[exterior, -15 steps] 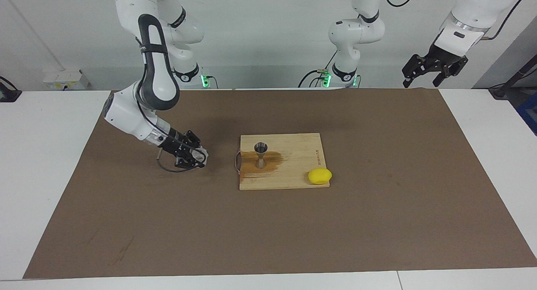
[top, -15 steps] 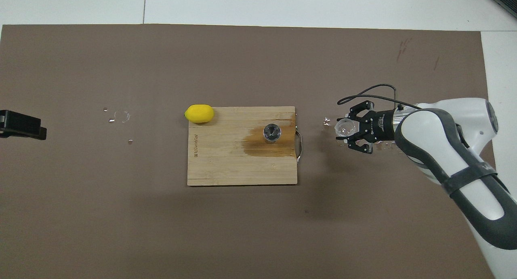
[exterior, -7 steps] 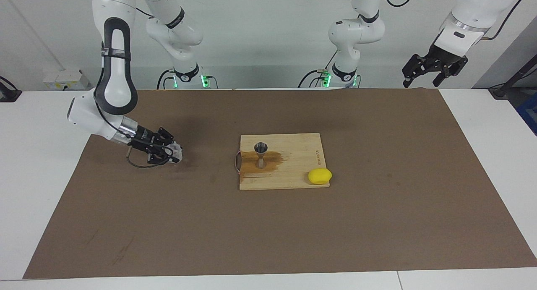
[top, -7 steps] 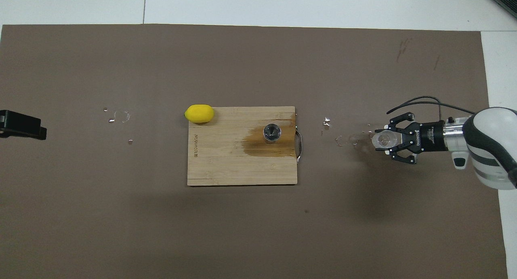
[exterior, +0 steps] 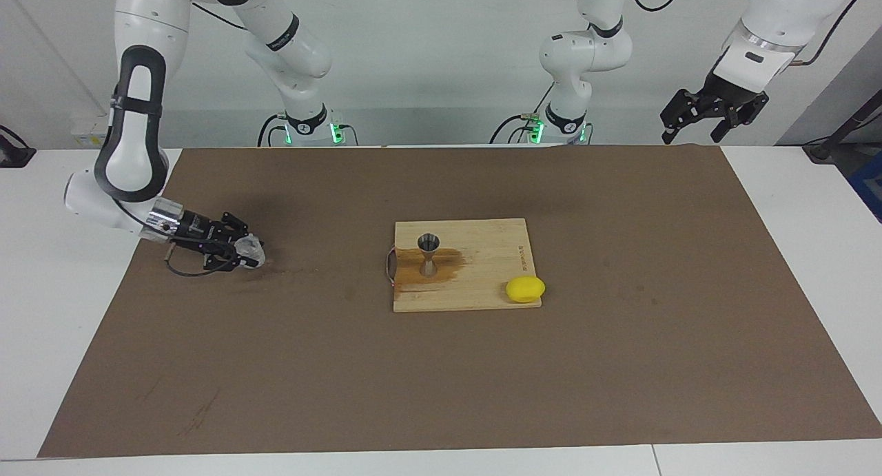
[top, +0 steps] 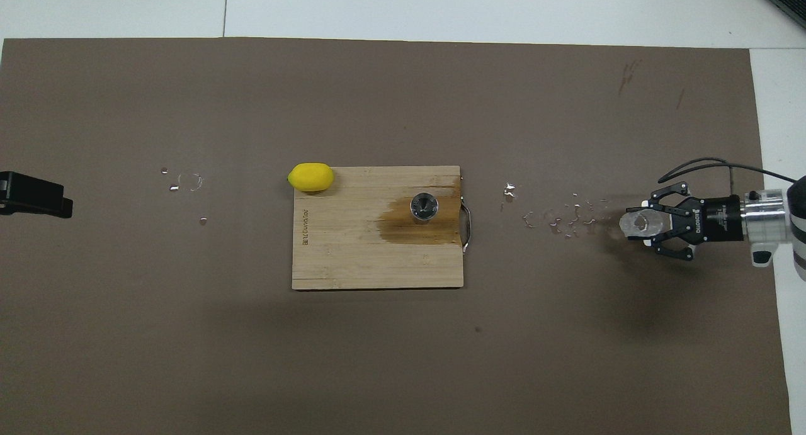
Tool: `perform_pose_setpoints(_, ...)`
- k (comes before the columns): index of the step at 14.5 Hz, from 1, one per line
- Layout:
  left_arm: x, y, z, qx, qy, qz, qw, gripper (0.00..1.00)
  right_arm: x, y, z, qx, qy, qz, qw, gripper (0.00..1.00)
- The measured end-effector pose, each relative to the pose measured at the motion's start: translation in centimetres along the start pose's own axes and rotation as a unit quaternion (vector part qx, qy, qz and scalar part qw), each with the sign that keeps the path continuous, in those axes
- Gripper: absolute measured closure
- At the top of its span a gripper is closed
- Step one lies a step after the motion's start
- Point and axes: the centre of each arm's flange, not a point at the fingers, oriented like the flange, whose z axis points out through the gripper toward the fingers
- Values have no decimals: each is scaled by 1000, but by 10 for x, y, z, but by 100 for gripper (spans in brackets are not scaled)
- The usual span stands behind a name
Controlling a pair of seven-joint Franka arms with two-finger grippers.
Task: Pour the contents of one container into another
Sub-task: 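Turn the glass cup upright and carry it back with the right gripper, then lower the glass cup onto the table and open the right gripper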
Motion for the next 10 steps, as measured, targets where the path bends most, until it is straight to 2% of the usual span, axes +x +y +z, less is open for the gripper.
perform_pose_setpoints(3, 0, 0, 0, 0, 0, 0, 1000, 0, 19, -7, -18, -10, -2, -19, 1000, 49)
perform_pose_setpoints(10, 0, 0, 0, 0, 0, 0, 1000, 0, 32, -5, -9, -16, -2, -11, 1000, 49)
